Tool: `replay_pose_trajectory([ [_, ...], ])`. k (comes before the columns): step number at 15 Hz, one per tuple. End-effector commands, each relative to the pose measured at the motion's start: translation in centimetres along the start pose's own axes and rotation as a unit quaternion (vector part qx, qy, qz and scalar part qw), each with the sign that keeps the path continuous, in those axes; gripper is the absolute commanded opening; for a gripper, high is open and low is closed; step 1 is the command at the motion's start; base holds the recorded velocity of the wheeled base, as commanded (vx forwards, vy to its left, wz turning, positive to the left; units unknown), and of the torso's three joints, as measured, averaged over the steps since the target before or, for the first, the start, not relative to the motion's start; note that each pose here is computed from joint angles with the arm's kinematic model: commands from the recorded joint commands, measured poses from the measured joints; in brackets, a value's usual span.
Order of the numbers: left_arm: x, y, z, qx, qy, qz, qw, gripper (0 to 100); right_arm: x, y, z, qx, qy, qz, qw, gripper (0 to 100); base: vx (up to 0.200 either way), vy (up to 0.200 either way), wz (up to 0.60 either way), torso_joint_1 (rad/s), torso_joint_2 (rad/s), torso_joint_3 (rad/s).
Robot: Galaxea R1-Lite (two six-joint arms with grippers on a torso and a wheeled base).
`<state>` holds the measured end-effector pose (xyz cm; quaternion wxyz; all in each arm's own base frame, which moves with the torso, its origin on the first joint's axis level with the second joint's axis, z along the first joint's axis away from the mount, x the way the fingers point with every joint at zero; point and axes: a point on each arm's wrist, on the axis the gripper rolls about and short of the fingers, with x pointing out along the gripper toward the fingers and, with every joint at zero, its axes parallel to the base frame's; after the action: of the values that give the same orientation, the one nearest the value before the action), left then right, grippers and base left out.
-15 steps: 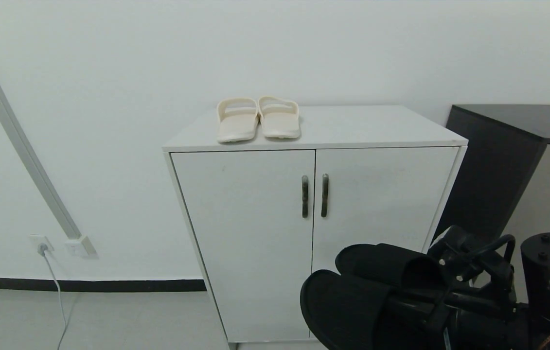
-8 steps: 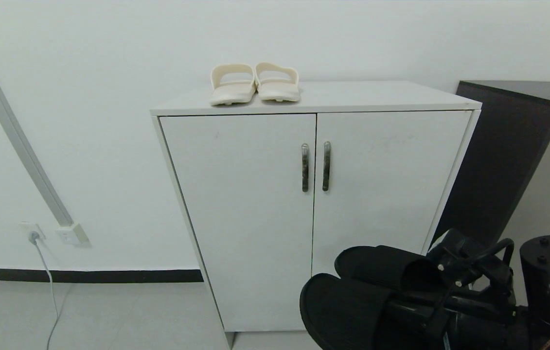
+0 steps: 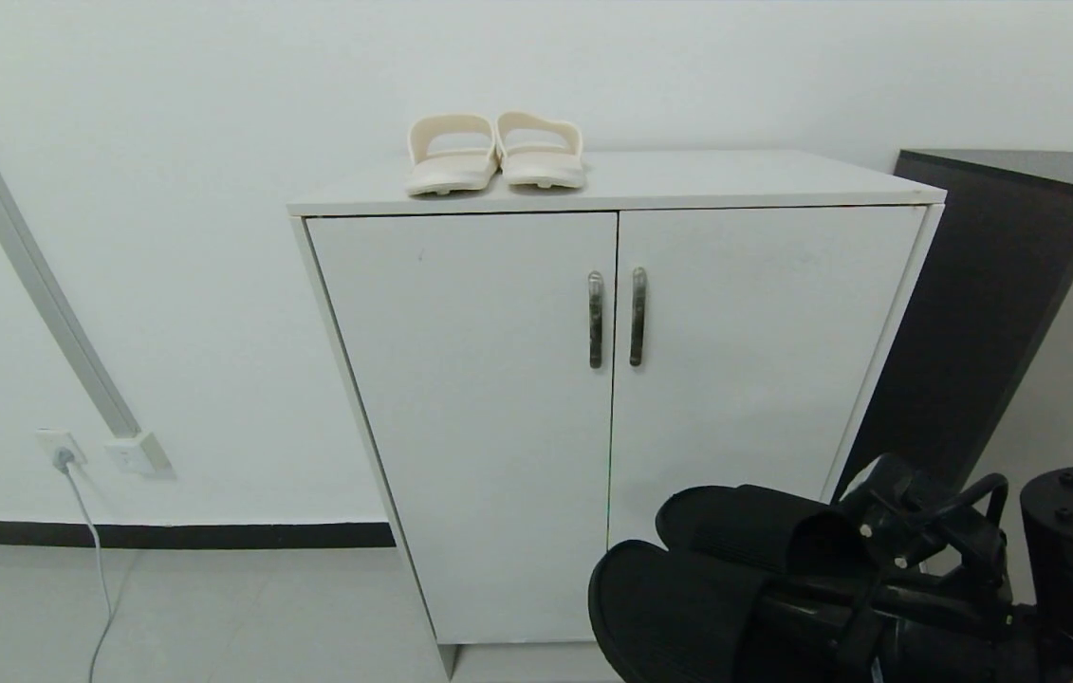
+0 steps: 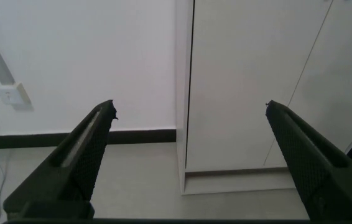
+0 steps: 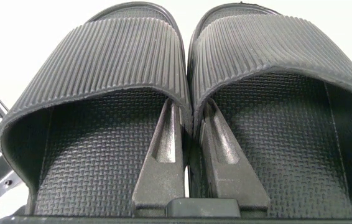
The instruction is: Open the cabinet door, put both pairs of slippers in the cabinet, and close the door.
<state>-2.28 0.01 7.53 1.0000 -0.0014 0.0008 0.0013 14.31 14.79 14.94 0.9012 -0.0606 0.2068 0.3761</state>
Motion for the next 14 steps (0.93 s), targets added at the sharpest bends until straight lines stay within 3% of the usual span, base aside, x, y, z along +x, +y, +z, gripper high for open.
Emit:
replay_pose_trajectory([
  [1, 0.0, 0.0, 0.0, -0.002, 0.0, 0.003, 1.0, 100, 0.0, 0.0, -0.1, -0.001, 0.0, 0.001, 1.0, 0, 0.0, 0.0, 0.0, 0.0, 0.0, 0.0],
  [8, 0.0, 0.0, 0.2, -0.001, -0.003, 0.007, 1.0, 100, -0.3, 0.0, -0.4, -0.01, -0.007, 0.001, 1.0, 0, 0.0, 0.0, 0.0, -0.009, 0.04, 0.045],
  [9, -0.3, 0.0, 1.2, -0.005, -0.018, 0.006, 0.9998, 100, -0.4, 0.1, -0.5, -0.017, -0.012, 0.002, 1.0, 0, 0.0, 0.0, 0.0, 0.0, 0.0, 0.0],
  [10, -0.7, 0.0, 3.8, -0.024, -0.038, 0.002, 0.999, 100, -0.4, 0.1, -0.5, -0.023, -0.014, 0.001, 1.0, 0, 0.0, 0.0, 0.0, 0.0, 0.0, 0.0],
  [11, -0.6, 0.0, 4.8, -0.034, -0.035, -0.001, 0.9988, 100, -0.4, 0.1, -0.6, -0.023, -0.012, 0.001, 1.0, 0, 0.0, 0.0, 0.0, 0.0, 0.0, 0.0],
  [12, 0.5, -0.1, 5.5, -0.036, 0.008, -0.022, 0.9991, 100, -0.4, 0.1, -0.7, -0.023, -0.012, 0.002, 1.0, 0, 0.0, 0.0, 0.0, 0.0, 0.0, 0.0],
  [14, 1.8, -0.4, 5.5, -0.049, 0.062, -0.09, 0.9927, 100, -0.4, 0.1, -0.6, -0.022, -0.013, 0.002, 1.0, 0, 0.0, 0.0, 0.0, 0.0, 0.0, 0.0],
])
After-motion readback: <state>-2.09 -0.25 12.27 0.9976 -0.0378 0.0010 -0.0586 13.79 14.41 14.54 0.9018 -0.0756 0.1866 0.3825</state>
